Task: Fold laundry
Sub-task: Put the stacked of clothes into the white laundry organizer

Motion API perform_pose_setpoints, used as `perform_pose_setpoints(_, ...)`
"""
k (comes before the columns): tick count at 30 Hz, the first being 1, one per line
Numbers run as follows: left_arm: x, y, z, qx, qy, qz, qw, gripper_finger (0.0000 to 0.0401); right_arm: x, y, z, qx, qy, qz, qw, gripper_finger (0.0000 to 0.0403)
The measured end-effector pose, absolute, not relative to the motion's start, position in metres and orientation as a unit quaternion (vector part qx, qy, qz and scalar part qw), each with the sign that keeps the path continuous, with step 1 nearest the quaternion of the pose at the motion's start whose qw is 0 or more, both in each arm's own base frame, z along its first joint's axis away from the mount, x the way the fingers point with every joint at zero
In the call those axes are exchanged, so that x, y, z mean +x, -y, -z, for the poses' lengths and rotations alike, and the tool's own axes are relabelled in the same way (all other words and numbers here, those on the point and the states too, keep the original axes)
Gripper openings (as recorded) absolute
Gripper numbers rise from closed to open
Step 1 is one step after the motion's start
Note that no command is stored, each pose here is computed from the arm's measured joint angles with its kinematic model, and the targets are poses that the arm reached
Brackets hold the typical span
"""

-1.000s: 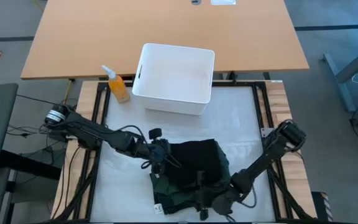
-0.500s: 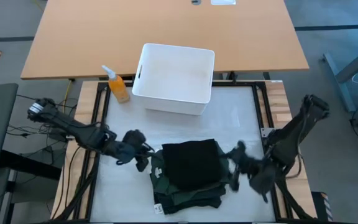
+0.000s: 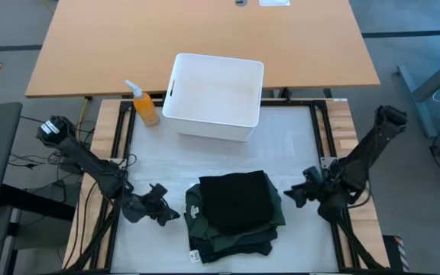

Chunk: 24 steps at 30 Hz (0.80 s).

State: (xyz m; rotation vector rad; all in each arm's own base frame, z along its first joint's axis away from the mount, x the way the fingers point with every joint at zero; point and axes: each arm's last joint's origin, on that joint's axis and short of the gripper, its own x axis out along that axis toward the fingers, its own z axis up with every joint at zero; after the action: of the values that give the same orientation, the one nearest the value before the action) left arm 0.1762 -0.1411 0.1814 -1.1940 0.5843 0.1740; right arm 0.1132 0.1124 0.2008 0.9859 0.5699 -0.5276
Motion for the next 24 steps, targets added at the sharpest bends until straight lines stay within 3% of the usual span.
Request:
perform_pose_setpoints(8, 0.183, 0.171, -0.148, -0.58, -0.287, -0.07, 0.759, 0.011, 0.111, -0.119, -0.143, 0.528, -0.296, 0.248, 0.756, 0.029)
perform_pose_setpoints(14, 0.193, 0.186, -0.122, -0.598, -0.251, -0.068, 0.758, 0.0115, 0.121, -0.136, -0.125, 0.562, -0.306, 0.223, 0.736, 0.029)
perform_pose_setpoints(19, 0.201, 0.19, -0.107, -0.602, -0.207, -0.072, 0.768, 0.0154, 0.138, -0.151, -0.112, 0.572, -0.274, 0.19, 0.75, 0.029)
perform_pose_setpoints(24, 0.211, 0.191, -0.104, -0.595, -0.227, -0.099, 0.765, 0.0205, 0.16, -0.168, -0.103, 0.6, -0.254, 0.153, 0.743, 0.029)
